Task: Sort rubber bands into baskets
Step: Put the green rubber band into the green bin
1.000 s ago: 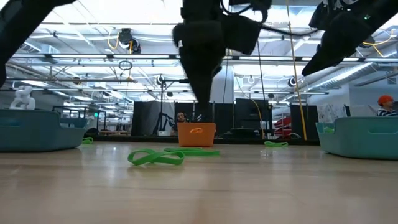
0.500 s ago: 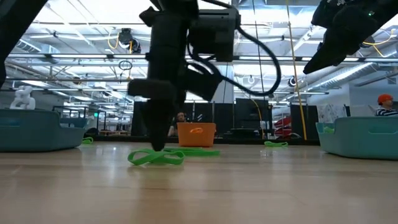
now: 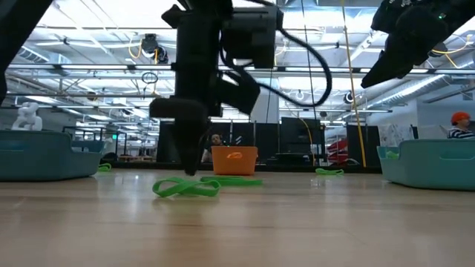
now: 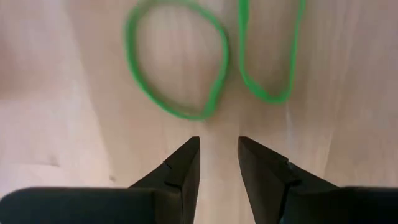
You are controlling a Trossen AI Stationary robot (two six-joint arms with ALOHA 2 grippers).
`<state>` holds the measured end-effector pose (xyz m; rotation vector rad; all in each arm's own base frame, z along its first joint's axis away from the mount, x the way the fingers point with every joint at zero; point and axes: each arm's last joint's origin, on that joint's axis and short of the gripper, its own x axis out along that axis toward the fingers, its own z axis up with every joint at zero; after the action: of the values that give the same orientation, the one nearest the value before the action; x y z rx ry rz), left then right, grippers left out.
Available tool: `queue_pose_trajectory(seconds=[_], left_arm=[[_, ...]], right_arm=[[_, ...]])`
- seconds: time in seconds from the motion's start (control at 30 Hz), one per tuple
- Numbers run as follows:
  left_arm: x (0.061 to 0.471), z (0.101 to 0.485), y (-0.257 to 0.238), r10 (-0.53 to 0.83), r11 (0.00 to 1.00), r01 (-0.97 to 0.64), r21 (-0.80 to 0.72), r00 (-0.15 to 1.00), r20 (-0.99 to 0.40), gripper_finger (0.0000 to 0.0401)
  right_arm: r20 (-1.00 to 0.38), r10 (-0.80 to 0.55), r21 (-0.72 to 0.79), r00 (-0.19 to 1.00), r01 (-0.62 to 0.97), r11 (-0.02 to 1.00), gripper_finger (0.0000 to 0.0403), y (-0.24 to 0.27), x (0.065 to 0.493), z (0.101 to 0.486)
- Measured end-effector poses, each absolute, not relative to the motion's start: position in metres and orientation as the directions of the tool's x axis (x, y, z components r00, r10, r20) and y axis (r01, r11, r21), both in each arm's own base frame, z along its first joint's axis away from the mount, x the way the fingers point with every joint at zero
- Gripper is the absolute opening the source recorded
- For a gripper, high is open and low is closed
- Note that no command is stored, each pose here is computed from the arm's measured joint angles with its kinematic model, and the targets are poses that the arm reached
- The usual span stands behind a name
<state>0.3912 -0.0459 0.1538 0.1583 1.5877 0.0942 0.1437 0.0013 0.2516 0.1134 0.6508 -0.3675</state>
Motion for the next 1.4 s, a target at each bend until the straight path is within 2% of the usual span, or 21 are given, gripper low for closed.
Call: queue_pose_trajectory(seconds=[0.27,0.43,0.63,0.87,1.17,1.27,1.4], left_arm=[[0.393,0.172,-0.042,0.180,0.981,0.057,0.185,0.072,-0.981,0.0116],[0.397,0.162,-0.037,0.109,0.990,0.079,0.118,0.102,-0.989,0.0116],[0.398,0.156,-0.027,0.103,0.991,0.081,0.111,0.098,-0.990,0.0116],[0.401,0.155,-0.021,0.029,0.995,0.090,0.039,0.109,-0.994,0.0116],[0.404,0.141,-0.018,-0.006,0.996,0.084,0.000,0.071,-0.997,0.0114],[0.404,0.141,-0.017,0.014,0.997,0.074,0.019,0.072,-0.997,0.0093],[0.404,0.140,-0.013,0.035,0.997,0.065,0.039,0.073,-0.997,0.0024]], right_arm=[[-0.610,-0.300,-0.024,0.734,0.361,0.932,0.0128,0.001,0.146,0.251],[-0.618,-0.300,-0.028,0.726,0.361,0.932,0.0128,0.002,0.147,0.250],[-0.622,-0.300,-0.025,0.724,0.364,0.931,0.0128,0.002,0.148,0.249],[-0.625,-0.299,-0.027,0.721,0.363,0.931,0.0128,0.002,0.149,0.248],[-0.625,-0.299,-0.027,0.721,0.363,0.931,0.0128,0.002,0.149,0.248],[-0.625,-0.299,-0.027,0.721,0.363,0.931,0.0128,0.002,0.149,0.248],[-0.625,-0.299,-0.027,0.721,0.363,0.931,0.0128,0.002,0.149,0.248]])
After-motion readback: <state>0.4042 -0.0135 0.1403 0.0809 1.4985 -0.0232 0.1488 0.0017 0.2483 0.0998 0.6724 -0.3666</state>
